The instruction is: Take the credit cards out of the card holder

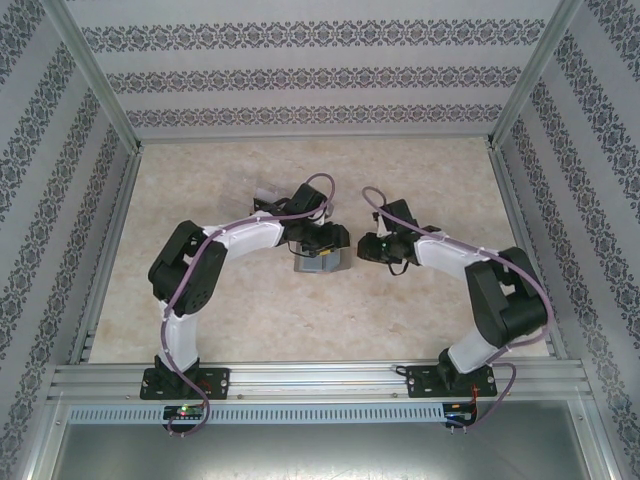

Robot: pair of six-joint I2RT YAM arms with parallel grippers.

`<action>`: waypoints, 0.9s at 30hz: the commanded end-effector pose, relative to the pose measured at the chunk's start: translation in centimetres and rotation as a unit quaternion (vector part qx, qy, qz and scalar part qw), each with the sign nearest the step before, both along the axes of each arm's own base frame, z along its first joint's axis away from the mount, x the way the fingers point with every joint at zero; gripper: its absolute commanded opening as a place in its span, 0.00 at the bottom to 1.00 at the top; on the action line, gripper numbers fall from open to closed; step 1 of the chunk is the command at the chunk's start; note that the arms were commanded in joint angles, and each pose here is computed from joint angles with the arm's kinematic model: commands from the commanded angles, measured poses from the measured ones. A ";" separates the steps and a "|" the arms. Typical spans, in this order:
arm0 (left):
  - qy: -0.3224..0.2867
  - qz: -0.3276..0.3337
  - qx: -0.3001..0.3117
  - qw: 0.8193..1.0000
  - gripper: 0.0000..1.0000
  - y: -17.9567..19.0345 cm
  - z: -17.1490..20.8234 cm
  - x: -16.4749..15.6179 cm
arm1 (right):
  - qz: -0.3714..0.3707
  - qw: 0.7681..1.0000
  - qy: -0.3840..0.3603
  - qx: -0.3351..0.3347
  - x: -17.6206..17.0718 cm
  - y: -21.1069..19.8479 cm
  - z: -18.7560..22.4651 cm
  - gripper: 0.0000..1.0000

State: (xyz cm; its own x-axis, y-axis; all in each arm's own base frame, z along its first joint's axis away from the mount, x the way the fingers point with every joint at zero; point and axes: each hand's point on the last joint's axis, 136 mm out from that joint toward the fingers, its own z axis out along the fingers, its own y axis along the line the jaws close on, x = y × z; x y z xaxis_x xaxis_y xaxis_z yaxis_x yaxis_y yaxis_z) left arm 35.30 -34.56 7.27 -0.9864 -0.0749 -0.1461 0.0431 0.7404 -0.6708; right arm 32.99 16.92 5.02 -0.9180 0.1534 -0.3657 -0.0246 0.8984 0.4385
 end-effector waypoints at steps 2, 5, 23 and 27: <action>-0.007 -0.020 -0.052 0.998 0.54 -2.9 1.1 0.6 | -0.035 0.998 -0.047 0.006 0.8 -1.6 2.8 0.37; -0.009 -0.028 -0.041 0.999 0.44 -2.9 0.4 0.7 | -0.029 0.998 -0.056 0.026 0.8 -1.1 4.1 0.41; 0.020 -0.013 0.050 0.998 0.02 0.4 -4.0 0.6 | -0.032 0.997 0.035 0.060 0.0 3.3 3.1 0.06; 0.019 -0.023 0.041 0.999 0.00 0.2 -2.8 0.7 | -0.032 0.995 0.048 0.080 0.9 4.5 2.6 0.06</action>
State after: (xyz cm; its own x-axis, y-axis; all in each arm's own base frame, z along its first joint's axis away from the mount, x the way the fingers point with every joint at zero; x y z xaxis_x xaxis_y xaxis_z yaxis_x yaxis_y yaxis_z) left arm 35.79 -34.49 3.80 -0.9929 -0.0382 -0.1126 0.0399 0.7848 -0.6185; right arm 33.25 20.69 7.48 -0.9309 0.2395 -0.2759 0.0523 0.8346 0.5483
